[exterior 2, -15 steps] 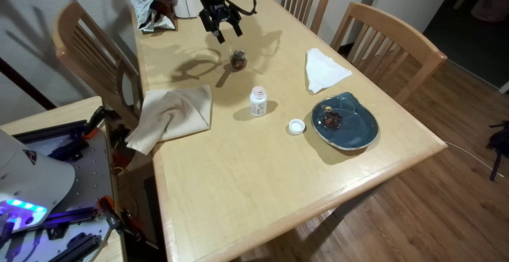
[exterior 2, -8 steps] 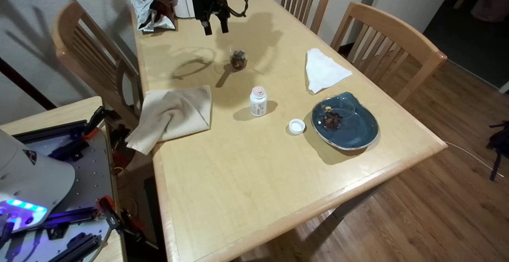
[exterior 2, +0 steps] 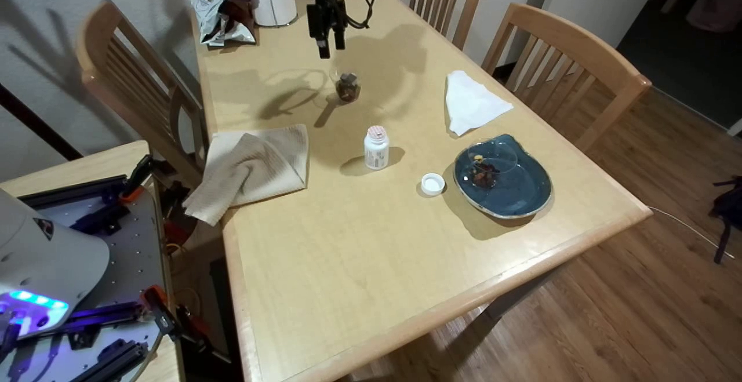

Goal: Place the grey measuring spoon inside the glass cup

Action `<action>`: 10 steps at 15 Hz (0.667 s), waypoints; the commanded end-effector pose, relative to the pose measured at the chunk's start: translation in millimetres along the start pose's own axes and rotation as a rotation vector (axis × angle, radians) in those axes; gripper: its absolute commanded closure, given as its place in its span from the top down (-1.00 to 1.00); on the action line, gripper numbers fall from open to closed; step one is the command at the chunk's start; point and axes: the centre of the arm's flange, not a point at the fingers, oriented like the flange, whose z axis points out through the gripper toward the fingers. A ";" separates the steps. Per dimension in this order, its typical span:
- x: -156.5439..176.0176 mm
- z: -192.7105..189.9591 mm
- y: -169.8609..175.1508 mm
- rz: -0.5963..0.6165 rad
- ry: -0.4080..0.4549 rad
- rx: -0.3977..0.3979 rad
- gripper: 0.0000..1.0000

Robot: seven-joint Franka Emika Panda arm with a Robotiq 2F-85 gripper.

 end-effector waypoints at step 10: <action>-28.4 13.6 3.2 -0.152 0.045 -0.254 1.00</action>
